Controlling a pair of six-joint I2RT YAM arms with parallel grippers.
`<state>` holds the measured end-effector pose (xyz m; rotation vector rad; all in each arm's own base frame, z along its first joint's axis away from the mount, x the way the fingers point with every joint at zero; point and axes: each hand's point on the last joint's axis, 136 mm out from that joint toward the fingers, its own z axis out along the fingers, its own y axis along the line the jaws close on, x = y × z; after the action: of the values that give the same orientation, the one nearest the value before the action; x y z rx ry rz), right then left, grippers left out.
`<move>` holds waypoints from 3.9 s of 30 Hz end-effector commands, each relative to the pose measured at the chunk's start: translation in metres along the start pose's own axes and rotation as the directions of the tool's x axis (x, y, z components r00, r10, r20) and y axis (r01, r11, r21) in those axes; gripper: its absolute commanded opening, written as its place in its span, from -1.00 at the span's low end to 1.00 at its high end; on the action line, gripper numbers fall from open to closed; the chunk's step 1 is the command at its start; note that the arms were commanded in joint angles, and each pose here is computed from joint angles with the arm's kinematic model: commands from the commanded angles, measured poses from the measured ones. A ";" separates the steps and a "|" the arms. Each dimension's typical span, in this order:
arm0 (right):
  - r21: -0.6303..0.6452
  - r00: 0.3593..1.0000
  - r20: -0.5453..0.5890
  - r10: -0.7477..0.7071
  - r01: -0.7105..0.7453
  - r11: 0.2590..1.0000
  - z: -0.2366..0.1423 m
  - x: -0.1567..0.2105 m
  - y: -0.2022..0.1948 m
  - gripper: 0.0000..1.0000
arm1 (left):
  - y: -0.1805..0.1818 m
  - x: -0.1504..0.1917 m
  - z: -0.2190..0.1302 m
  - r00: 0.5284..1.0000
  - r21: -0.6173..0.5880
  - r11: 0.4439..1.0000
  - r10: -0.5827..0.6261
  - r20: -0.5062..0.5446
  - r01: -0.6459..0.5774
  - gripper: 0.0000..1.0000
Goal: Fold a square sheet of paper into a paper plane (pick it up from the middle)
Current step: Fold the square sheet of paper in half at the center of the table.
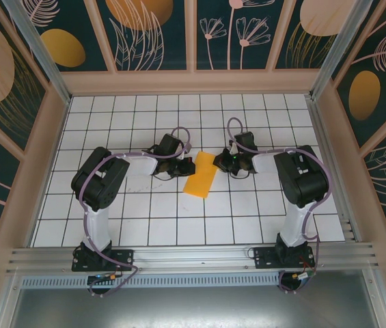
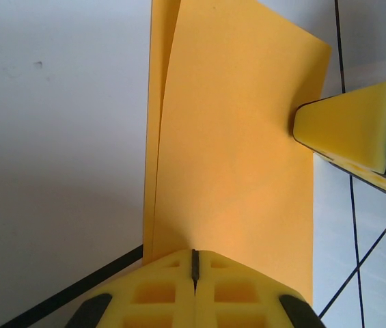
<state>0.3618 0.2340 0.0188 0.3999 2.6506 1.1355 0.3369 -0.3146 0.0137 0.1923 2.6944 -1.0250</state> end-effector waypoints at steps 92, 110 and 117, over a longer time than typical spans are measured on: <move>-0.012 0.980 -0.199 -0.028 0.026 1.000 -0.016 0.152 0.017 -1.00 | 0.019 0.034 0.001 0.995 -0.048 0.997 -0.069 -0.077 0.066 -1.00; -0.081 1.000 0.002 -0.018 0.019 0.997 -0.032 0.033 0.043 -1.00 | 0.021 0.036 0.001 0.995 -0.061 0.996 -0.064 -0.082 0.059 -1.00; 0.093 0.999 -0.011 0.032 -0.030 0.995 -0.001 0.019 -0.007 -1.00 | 0.021 0.036 0.000 0.994 -0.059 0.997 -0.064 -0.085 0.059 -1.00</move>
<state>0.3503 0.2482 0.0405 0.4253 2.6404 1.1333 0.3324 -0.3128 0.0152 0.1665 2.6794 -1.0484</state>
